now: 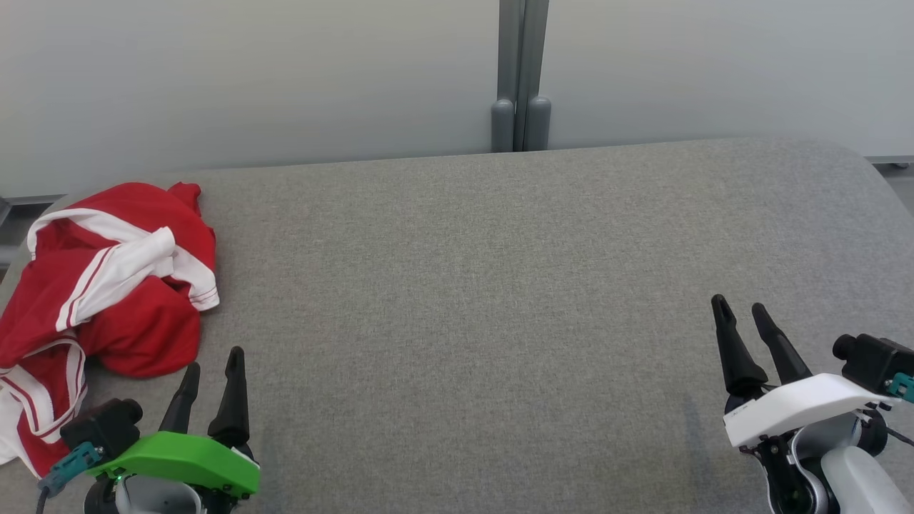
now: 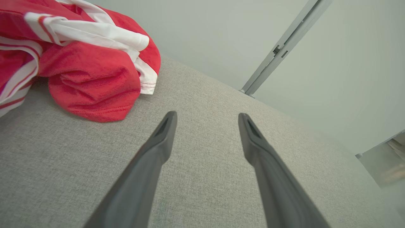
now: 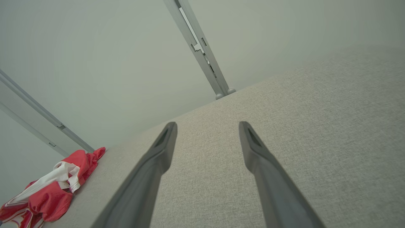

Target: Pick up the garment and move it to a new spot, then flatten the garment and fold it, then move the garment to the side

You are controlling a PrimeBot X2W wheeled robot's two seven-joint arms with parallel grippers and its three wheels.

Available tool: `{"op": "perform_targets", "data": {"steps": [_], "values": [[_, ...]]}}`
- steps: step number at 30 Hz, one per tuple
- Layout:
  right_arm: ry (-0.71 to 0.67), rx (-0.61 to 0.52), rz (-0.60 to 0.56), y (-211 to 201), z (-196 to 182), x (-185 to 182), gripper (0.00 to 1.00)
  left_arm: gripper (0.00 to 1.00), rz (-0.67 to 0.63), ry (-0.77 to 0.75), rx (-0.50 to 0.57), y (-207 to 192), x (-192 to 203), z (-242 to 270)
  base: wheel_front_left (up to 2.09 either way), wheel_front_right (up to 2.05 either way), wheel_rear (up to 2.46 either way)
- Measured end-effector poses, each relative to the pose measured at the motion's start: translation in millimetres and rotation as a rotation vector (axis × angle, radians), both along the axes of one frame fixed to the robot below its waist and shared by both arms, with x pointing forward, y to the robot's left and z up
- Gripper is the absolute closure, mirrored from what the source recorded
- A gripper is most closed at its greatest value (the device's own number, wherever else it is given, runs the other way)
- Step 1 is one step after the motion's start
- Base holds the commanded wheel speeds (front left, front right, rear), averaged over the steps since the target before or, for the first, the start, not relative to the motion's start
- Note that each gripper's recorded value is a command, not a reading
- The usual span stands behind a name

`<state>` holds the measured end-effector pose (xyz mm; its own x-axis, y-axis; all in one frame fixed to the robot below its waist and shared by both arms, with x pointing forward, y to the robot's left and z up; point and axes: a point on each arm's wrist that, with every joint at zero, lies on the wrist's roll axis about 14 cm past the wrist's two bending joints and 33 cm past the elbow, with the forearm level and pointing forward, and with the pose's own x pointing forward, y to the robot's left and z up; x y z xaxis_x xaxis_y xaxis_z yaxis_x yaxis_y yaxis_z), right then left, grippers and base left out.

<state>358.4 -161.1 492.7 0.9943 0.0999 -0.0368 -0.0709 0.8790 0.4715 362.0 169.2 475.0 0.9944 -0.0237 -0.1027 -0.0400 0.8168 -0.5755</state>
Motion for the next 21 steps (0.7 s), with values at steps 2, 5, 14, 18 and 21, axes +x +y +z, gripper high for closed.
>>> {"op": "perform_targets", "data": {"steps": [2,5,14,18,21], "values": [[-0.002,-0.031,0.004,0,0,-1,0.0,0.0,-0.008,-0.012,0.029,-2,0,2,0.0,0.0,0.0],[-0.017,-0.078,0.013,2,1,-3,0.0,0.0,-0.016,-0.031,0.07,-3,1,6,0.0,0.0,0.0],[-0.076,-0.202,0.033,6,9,-4,0.0,0.0,-0.033,-0.079,0.195,-7,1,14,0.0,0.0,0.0],[-0.093,-0.237,0.037,7,11,-4,0.0,0.0,-0.043,-0.095,0.234,-9,1,16,0.0,0.0,0.0],[-0.109,-0.274,0.038,7,13,-4,0.0,0.0,-0.051,-0.105,0.281,-9,0,17,0.0,0.0,0.0]]}}
